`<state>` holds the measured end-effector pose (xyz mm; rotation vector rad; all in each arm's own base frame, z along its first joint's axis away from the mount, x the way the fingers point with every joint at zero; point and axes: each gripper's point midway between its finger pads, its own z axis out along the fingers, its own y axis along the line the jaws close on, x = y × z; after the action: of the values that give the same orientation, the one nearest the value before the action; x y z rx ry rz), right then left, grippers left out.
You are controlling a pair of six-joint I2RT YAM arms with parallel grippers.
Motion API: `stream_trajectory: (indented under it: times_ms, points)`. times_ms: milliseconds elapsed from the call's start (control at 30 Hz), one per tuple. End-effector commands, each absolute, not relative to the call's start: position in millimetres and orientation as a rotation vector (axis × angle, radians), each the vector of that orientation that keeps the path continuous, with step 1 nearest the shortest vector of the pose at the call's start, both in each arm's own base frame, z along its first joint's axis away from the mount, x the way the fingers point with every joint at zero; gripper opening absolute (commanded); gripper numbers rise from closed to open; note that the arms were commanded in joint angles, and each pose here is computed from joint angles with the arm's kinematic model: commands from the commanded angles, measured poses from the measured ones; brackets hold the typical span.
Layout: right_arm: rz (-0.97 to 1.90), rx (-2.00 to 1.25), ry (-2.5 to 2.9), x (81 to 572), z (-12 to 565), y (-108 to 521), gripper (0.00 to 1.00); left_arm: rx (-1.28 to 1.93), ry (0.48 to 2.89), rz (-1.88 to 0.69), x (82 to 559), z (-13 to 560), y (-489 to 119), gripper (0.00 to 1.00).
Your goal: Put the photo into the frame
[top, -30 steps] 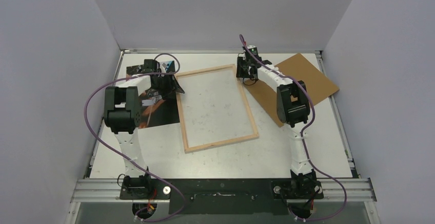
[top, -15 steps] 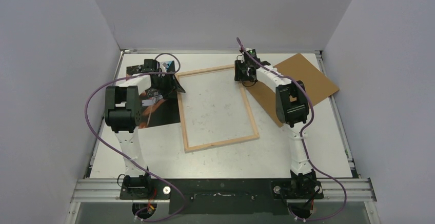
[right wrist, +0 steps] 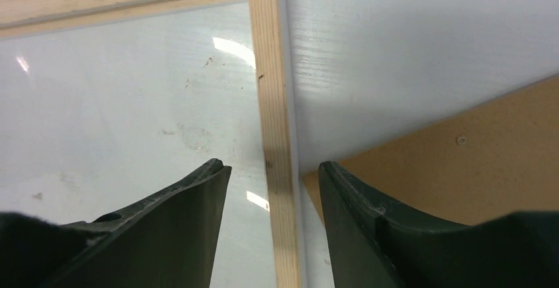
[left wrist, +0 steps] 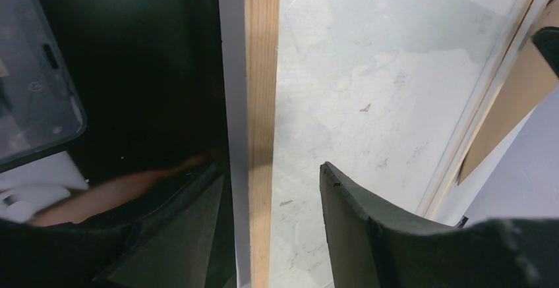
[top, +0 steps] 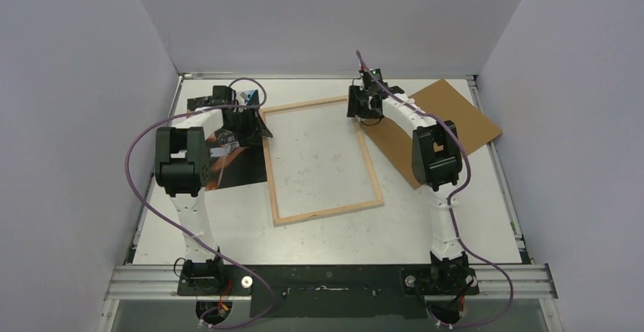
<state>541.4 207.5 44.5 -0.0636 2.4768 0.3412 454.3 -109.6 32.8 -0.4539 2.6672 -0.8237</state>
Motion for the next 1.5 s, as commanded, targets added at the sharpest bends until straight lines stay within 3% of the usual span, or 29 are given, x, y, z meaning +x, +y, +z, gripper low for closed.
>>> stream_trajectory:
  times_ms: [0, 267, 433, 733, 967, 1067, 1167, 1233, 1467]
  points:
    - [0.407, -0.008, 2.333, 537, 137, 205, 0.54, -0.405, 2.591, -0.758, 468, 69, -90, 0.55]
    - [0.488, 0.068, 2.321, 512, 155, 206, 0.56, -0.474, 2.543, -0.597, 458, 91, -34, 0.55]
    - [0.54, 0.101, 2.346, 501, 150, 214, 0.55, -0.599, 2.559, -0.42, 445, 83, 11, 0.55]
    - [0.553, 0.122, 2.405, 487, 137, 219, 0.54, -0.753, 2.596, -0.31, 426, 61, 37, 0.53]
    - [0.647, 0.011, 2.433, 469, 138, 271, 0.55, -0.841, 2.582, -0.187, 418, 68, 93, 0.54]
    - [0.723, -0.048, 2.413, 460, 148, 311, 0.55, -0.849, 2.596, -0.116, 415, 75, 117, 0.6]
    - [0.82, -0.109, 2.377, 450, 158, 349, 0.55, -0.861, 2.586, -0.013, 407, 76, 137, 0.82]
    - [0.875, -0.143, 2.36, 443, 161, 372, 0.55, -0.87, 2.582, 0.05, 399, 76, 147, 0.87]
    - [1.108, -0.298, 2.315, 389, 168, 464, 0.55, -1.006, 2.573, 0.138, 368, 62, 161, 0.87]
